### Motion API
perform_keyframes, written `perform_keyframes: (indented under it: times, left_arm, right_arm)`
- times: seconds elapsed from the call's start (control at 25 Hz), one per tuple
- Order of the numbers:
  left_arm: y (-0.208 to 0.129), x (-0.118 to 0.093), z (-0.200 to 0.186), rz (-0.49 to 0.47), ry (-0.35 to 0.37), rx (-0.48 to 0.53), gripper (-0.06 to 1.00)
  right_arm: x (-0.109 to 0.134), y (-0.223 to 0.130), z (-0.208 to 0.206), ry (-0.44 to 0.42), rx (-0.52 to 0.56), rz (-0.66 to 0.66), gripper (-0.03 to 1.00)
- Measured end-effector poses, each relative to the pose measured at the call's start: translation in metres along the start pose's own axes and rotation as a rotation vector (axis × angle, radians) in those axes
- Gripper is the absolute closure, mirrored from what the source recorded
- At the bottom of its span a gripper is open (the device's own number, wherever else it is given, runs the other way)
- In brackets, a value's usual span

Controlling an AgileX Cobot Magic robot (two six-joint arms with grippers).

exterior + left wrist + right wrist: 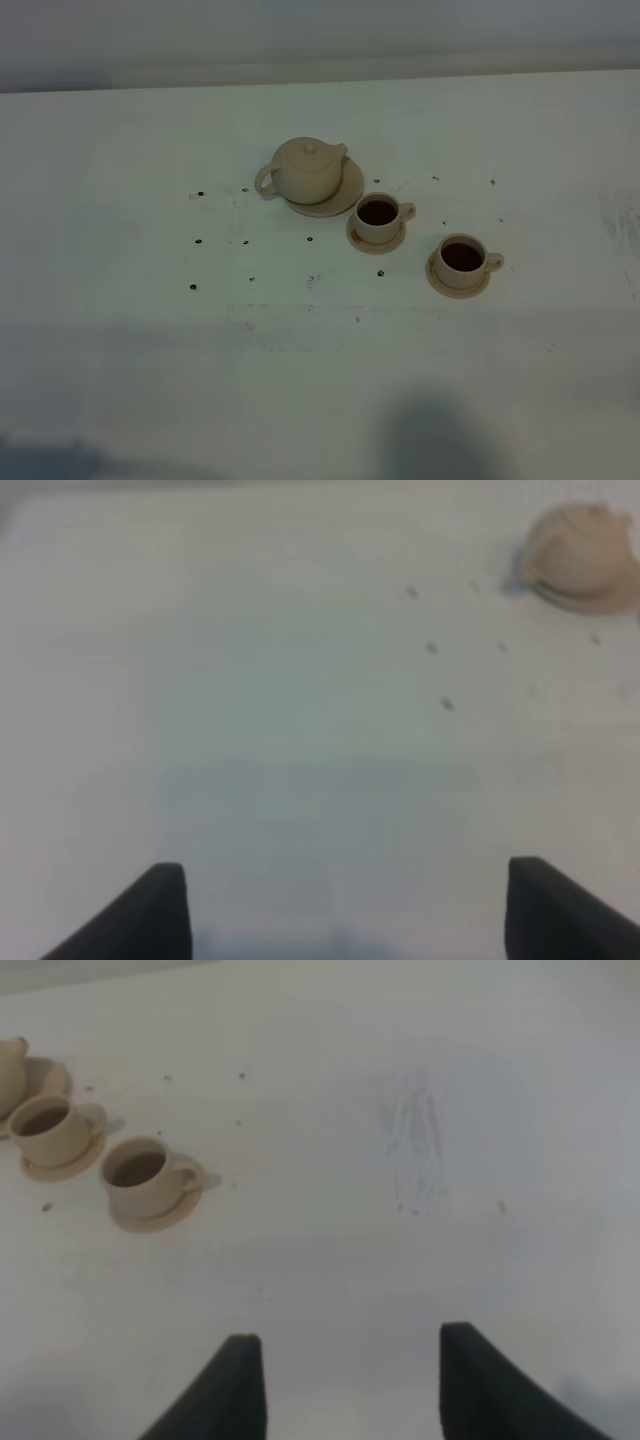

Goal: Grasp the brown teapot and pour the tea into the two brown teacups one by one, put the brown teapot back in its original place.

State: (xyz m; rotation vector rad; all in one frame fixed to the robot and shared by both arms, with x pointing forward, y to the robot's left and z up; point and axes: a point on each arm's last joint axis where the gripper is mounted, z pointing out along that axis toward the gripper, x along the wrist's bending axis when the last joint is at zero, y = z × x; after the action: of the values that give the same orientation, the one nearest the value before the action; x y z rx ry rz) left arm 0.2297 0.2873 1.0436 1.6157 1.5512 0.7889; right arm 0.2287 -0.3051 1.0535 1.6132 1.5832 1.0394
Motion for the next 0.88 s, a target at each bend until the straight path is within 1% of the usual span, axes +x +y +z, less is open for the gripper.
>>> perform_keyframes:
  times: [0.16, 0.32, 0.88]
  left_arm:
    - [-0.0062, 0.0002, 0.0060, 0.012, -0.008, 0.044, 0.34]
    - [-0.0066, 0.0003, 0.0064, 0.017, -0.008, 0.047, 0.36]
    - [-0.0071, 0.0002, 0.0069, 0.018, -0.009, 0.049, 0.48]
  right_arm:
    - [0.0000, 0.0000, 0.0000, 0.000, 0.000, 0.000, 0.56]
    - [0.0000, 0.0000, 0.0000, 0.000, 0.000, 0.000, 0.56]
    - [0.0000, 0.0000, 0.0000, 0.000, 0.000, 0.000, 0.56]
